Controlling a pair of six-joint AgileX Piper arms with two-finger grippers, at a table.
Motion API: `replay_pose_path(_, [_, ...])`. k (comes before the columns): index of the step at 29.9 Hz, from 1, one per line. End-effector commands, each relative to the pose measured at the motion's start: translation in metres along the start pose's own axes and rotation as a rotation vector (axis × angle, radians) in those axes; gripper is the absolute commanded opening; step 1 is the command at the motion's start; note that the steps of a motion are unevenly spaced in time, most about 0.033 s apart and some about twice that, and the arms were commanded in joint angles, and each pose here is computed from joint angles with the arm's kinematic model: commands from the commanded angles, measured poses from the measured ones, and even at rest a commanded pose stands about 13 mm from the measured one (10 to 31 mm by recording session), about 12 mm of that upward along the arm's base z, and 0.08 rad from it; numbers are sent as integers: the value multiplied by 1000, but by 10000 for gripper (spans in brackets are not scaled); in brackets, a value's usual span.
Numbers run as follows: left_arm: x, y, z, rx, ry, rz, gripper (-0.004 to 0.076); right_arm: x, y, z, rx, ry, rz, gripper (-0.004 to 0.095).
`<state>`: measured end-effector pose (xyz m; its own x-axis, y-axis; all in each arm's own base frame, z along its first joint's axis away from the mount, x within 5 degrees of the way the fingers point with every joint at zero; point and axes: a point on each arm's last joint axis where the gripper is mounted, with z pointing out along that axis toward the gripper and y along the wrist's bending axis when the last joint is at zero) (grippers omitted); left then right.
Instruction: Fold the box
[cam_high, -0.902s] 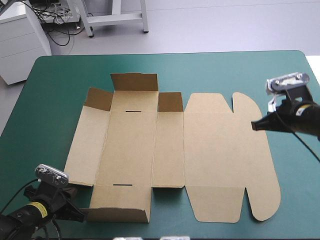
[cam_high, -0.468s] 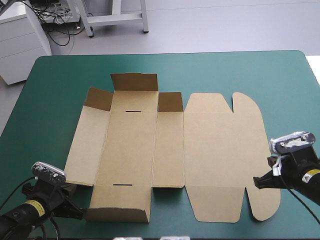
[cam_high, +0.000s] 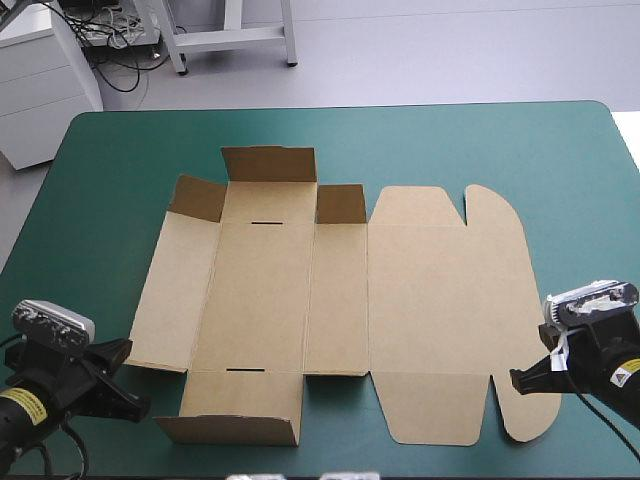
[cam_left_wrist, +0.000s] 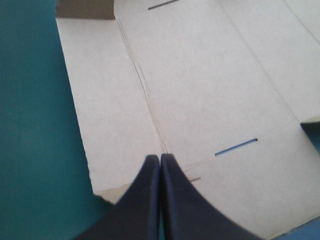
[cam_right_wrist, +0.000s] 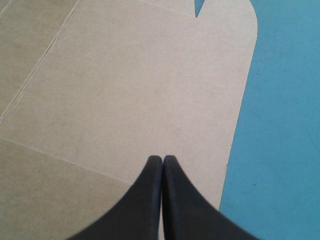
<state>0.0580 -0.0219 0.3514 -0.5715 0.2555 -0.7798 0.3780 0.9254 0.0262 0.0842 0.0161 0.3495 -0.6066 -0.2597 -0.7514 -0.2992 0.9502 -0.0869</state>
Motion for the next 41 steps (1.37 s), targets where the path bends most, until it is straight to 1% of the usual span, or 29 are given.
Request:
replay_pose_path(1, [-34,-1,-5,18,-72,-14,-32,-9,-2,-5,24,-71,-4,-18])
replay_pose_path(4, [-56,-2,5,20,-41,-14,-32,-9,-2,-5,24,-71,-4,-18])
replay_pose_path(9, [-93,-3,36,21,40,16,-6,-9,-2,-5,24,-71,-4,-18])
replay_pose_path(12, [-111,-6,57,48,88,27,-6,-9,-2,-5,24,-71,-4,-18])
replay_pose_path(15, [-127,-6,73,50,102,26,-1,-9,-2,-5,23,-67,-4,-18])
replay_pose_path(16, [-133,-7,77,50,105,21,12,-9,-2,-5,22,-65,-4,-18])
replay_pose_path(17, [-138,-7,81,50,106,23,39,-9,-2,-5,22,-65,-4,-18])
replay_pose_path(19, [-146,-7,87,49,118,25,125,-9,-2,-5,21,-64,-4,-18])
replay_pose_path(24, [-162,-7,97,47,173,32,510,-9,-2,-5,21,-64,-4,-18])
replay_pose_path(25, [-163,-7,100,48,193,33,562,-9,-2,-5,21,-64,-4,-18])
replay_pose_path(26, [-164,-7,102,49,215,43,593,-9,-2,-5,21,-64,-4,-18])
replay_pose_path(28, [-165,-4,108,46,250,38,601,-9,-2,-5,21,-64,-4,-18])
replay_pose_path(30, [-164,4,113,80,282,0,601,-9,-2,-5,18,-65,-4,-18])
replay_pose_path(34, [-163,24,117,268,277,-115,601,-9,-2,-5,18,-65,-4,-18])
replay_pose_path(36, [-162,42,112,356,251,-177,601,-9,-2,-5,19,-65,-6,-18])
replay_pose_path(38, [-162,62,107,351,196,-250,601,-9,-2,-5,20,-68,-6,-18])
replay_pose_path(41, [-159,83,101,306,166,-313,601,-9,-2,-5,21,-70,-6,-18])
